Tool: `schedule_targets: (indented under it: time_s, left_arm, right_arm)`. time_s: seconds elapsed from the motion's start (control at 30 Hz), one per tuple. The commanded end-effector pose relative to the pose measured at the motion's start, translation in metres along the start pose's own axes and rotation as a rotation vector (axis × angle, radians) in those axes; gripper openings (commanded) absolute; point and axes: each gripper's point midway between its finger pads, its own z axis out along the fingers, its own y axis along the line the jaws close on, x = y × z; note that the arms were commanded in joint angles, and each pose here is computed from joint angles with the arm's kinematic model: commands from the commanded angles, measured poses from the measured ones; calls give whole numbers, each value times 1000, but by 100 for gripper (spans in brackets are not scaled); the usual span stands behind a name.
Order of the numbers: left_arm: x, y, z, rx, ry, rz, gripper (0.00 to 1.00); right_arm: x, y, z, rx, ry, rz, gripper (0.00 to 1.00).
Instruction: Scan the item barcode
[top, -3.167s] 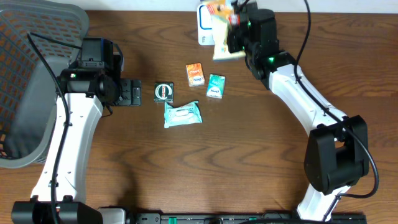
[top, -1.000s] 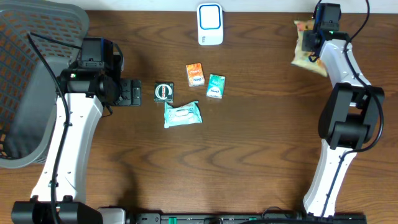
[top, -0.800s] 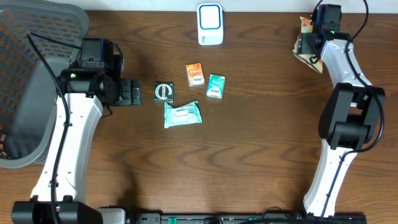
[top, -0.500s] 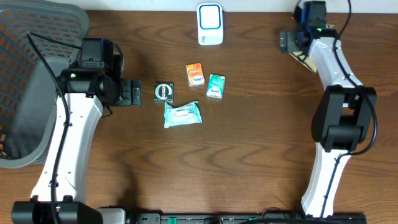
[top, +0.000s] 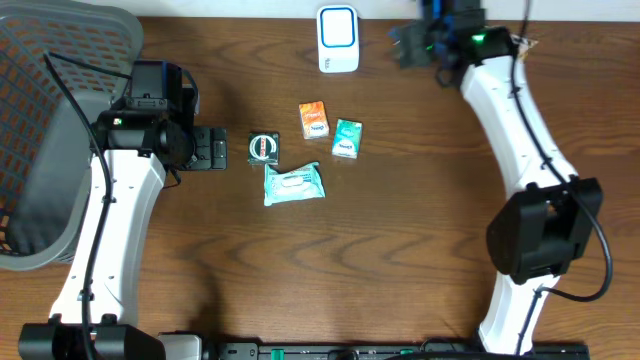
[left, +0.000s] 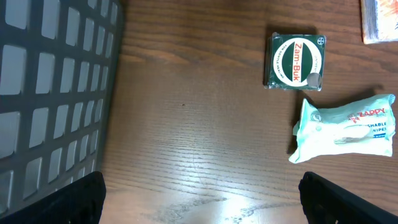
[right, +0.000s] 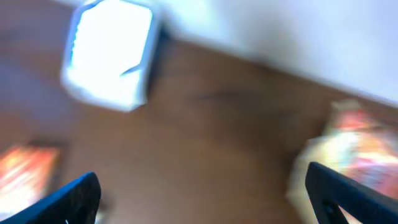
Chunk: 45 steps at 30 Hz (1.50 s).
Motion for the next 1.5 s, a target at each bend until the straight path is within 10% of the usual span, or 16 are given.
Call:
schedule_targets:
  time_s: [0.0, 0.67, 1.07, 1.47]
  left_arm:
    - [2, 1, 3, -9, 13, 8, 98]
    - [2, 1, 3, -9, 13, 8, 98]
    - [2, 1, 3, -9, 13, 8, 98]
    - [2, 1, 3, -9, 13, 8, 98]
  right_arm:
    - [11, 66, -4, -238, 44, -50, 99]
    - [65, 152, 3, -347, 195, -166, 99]
    - [75, 50, 28, 158, 250, -26, 99]
    - [135, -40, 79, 293, 393, 183, 99]
